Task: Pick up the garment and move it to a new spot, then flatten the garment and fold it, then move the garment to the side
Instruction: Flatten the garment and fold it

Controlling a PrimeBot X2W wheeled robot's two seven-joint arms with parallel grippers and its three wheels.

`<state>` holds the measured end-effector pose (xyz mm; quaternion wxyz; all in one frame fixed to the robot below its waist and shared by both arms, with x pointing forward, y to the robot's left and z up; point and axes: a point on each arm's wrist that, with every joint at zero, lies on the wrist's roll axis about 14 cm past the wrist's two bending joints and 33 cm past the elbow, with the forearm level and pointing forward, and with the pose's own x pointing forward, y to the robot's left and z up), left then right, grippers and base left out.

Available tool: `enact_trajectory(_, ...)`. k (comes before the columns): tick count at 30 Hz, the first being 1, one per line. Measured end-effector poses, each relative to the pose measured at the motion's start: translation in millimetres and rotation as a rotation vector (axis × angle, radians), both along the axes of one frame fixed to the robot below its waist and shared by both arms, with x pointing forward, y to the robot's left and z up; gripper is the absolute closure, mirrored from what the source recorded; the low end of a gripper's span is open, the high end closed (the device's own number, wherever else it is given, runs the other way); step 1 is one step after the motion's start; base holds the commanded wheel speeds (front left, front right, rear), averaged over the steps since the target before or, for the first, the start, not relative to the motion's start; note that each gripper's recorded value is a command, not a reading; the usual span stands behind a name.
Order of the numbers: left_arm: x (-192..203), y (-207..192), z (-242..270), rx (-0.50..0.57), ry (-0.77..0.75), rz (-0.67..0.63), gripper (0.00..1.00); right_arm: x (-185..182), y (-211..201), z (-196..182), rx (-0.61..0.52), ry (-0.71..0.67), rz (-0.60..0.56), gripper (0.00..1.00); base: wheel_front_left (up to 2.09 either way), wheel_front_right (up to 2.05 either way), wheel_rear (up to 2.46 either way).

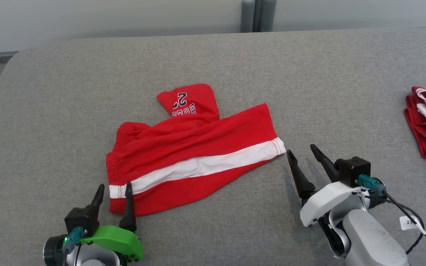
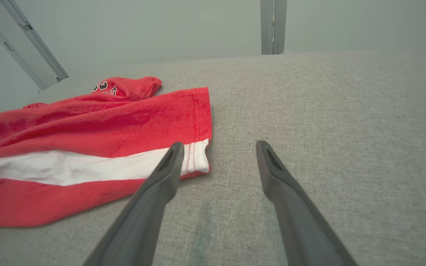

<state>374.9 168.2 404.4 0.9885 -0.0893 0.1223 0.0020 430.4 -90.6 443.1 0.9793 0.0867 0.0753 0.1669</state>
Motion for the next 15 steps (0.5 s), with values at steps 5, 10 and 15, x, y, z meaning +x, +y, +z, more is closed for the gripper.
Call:
enact_trajectory(5,-0.4,0.3,-1.9,-0.005,0.006,0.000,0.00,5.2,14.5,-14.6,0.021,0.055,0.038,0.00,0.00,0.00,0.00)
enact_trajectory(10,-3.3,3.4,-3.5,-0.006,0.013,0.009,0.00,11.0,23.5,-22.4,0.040,0.085,0.060,0.00,0.00,0.00,0.00)
enact_trajectory(15,-5.9,7.1,-4.3,-0.007,0.016,0.020,0.00,10.4,33.4,-31.0,0.042,0.112,0.093,0.00,0.00,0.00,0.00)
